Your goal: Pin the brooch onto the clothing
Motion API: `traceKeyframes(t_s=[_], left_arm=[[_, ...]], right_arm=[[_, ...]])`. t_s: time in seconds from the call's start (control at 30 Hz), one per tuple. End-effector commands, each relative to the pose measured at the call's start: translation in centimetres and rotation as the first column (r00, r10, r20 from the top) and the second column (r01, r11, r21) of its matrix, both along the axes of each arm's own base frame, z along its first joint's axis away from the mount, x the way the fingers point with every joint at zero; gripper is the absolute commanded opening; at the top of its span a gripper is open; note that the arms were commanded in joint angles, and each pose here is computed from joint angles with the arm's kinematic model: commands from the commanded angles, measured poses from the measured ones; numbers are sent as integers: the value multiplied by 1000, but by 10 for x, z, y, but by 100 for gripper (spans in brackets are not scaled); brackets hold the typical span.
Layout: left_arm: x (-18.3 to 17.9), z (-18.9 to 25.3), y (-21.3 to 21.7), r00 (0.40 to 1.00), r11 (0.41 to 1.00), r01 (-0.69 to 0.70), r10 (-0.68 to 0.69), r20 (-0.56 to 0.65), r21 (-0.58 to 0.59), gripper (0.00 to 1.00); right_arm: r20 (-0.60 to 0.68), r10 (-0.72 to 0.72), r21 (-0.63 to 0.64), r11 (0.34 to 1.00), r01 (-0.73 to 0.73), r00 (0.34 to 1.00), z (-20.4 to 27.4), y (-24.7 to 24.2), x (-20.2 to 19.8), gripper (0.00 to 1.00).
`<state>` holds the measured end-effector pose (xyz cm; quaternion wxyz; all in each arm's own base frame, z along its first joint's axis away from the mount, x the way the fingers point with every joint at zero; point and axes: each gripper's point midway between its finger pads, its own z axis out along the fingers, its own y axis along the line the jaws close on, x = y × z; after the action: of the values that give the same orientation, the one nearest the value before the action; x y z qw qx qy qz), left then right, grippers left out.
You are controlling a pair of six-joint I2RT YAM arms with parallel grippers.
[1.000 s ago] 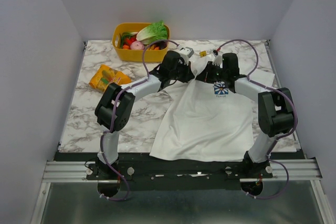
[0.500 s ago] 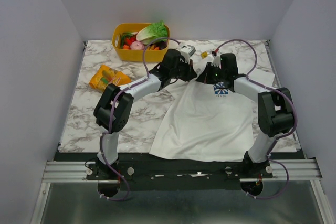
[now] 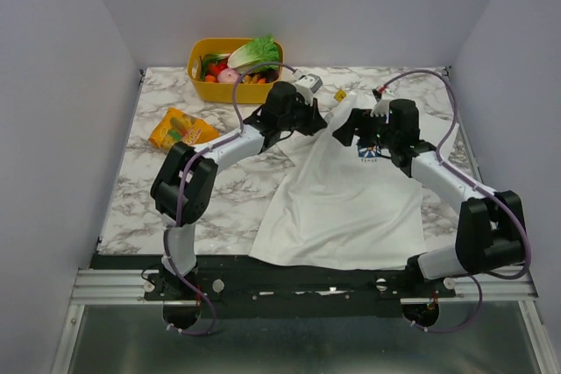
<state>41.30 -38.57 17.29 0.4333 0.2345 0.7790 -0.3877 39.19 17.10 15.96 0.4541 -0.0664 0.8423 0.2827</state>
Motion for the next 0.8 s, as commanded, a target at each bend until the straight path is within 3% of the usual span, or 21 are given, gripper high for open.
traceKeyframes(t_s=[0.0, 0.17, 0.23, 0.33, 0.77], left_arm=[[4, 27, 10, 997, 998, 36, -33, 72, -45, 0], [-5, 27, 13, 986, 990, 135, -130, 100, -46, 0], [-8, 24, 16, 980, 986, 163, -158, 116, -30, 0], [-17, 24, 18, 965, 975, 223, -217, 145, -22, 0], [-56, 56, 12, 884, 899, 428, -398, 244, -86, 0]], right_arm=[[111, 32, 25, 999, -35, 993, 3, -13, -7, 98], [193, 158, 77, 981, -176, 968, 8, -9, -21, 100], [292, 293, 83, 941, -329, 910, 22, 7, -35, 100], [362, 359, 79, 908, -412, 860, 28, 16, -38, 99], [455, 429, -4, 877, -480, 780, 59, 21, -30, 95]])
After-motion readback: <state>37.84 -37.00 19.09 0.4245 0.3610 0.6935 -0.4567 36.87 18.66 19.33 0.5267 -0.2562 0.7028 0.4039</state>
